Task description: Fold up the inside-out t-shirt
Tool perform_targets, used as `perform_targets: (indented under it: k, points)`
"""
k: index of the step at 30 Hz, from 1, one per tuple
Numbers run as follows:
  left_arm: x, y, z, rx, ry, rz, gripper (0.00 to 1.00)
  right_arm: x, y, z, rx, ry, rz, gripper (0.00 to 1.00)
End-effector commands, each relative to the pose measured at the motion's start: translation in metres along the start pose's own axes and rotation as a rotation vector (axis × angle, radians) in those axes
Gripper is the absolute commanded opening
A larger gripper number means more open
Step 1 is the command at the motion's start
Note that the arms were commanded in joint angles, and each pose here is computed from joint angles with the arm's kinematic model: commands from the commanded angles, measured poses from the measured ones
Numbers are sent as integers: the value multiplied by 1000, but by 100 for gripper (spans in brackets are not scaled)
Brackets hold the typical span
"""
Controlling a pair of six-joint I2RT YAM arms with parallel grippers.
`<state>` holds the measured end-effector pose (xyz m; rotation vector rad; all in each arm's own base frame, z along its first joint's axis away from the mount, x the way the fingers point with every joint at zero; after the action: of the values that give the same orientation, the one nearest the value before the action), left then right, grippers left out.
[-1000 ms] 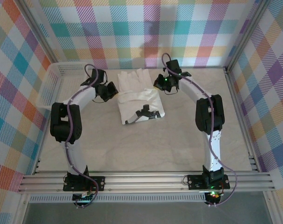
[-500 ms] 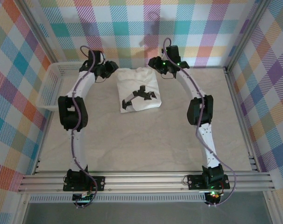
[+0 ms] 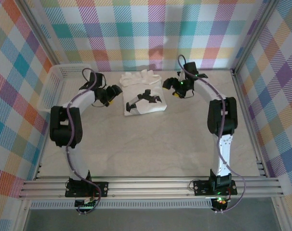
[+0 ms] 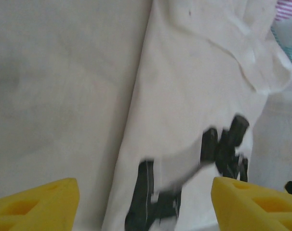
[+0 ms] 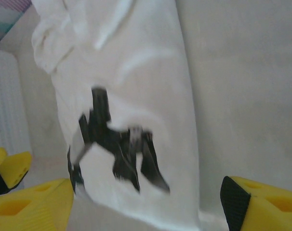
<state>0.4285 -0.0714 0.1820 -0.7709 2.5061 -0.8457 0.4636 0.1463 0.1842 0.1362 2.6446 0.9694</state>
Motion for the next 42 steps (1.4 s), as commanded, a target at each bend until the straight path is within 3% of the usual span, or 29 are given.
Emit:
perform_targets:
  k: [1, 4, 7, 11, 13, 14, 16, 23, 25, 27, 30, 33, 35, 37, 42]
  points:
    - [31, 3, 2, 9, 39, 29, 68, 27, -6, 16, -65, 43, -28, 79]
    - [51, 1, 28, 31, 115, 56, 60, 40, -8, 36, -73, 92, -23, 74]
    - [65, -5, 50, 37, 192, 90, 57, 39, -11, 49, -55, 105, 11, 59]
    - [73, 2, 46, -1, 179, 112, 35, 44, -13, 44, -31, 99, 18, 18]
    - [81, 12, 39, -48, 202, 130, 17, 56, -16, 38, -26, 108, 15, 3]
    - [86, 17, 37, -66, 219, 131, 11, 62, -18, 36, -25, 115, 15, 0]
    - [101, 30, 30, -73, 256, 123, 2, 82, -25, 27, -18, 137, 31, 0]
    - [202, 78, -34, -156, 399, 111, 2, 199, -52, -21, 21, 259, 109, 0]
    - [237, 88, -50, -182, 445, 107, 8, 238, -59, -38, 53, 297, 108, 12]
    - [259, 94, -61, -190, 459, 98, 16, 258, -63, -55, 84, 309, 112, 38]
    - [258, 81, -80, -142, 379, 94, 44, 259, -54, -81, 148, 249, 64, 51]
    - [236, 49, -88, -102, 261, 172, 61, 241, -53, -100, 311, 119, 115, 56]
    - [221, 27, -80, -119, 233, 248, 62, 228, -57, -109, 423, 16, 184, 64]
    - [207, 6, -60, -149, 211, 335, 62, 215, -58, -105, 406, -62, 211, 67]
    - [194, -19, 7, -168, 278, 386, 54, 182, -56, -72, 366, -31, 188, 63]
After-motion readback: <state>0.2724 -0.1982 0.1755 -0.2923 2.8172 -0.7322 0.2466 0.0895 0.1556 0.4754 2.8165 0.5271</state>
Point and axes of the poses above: each hand's point on the last joint's axis, 136 mm out from that joint toward the fingers, its own z axis out along the fingers, its own y axis along the line the jaws close on, x = y × z, the point moved 10 cm from there along -z, back along the fingers, and after that the axes turned 4 degrees about -z, right-handed, at the moved point
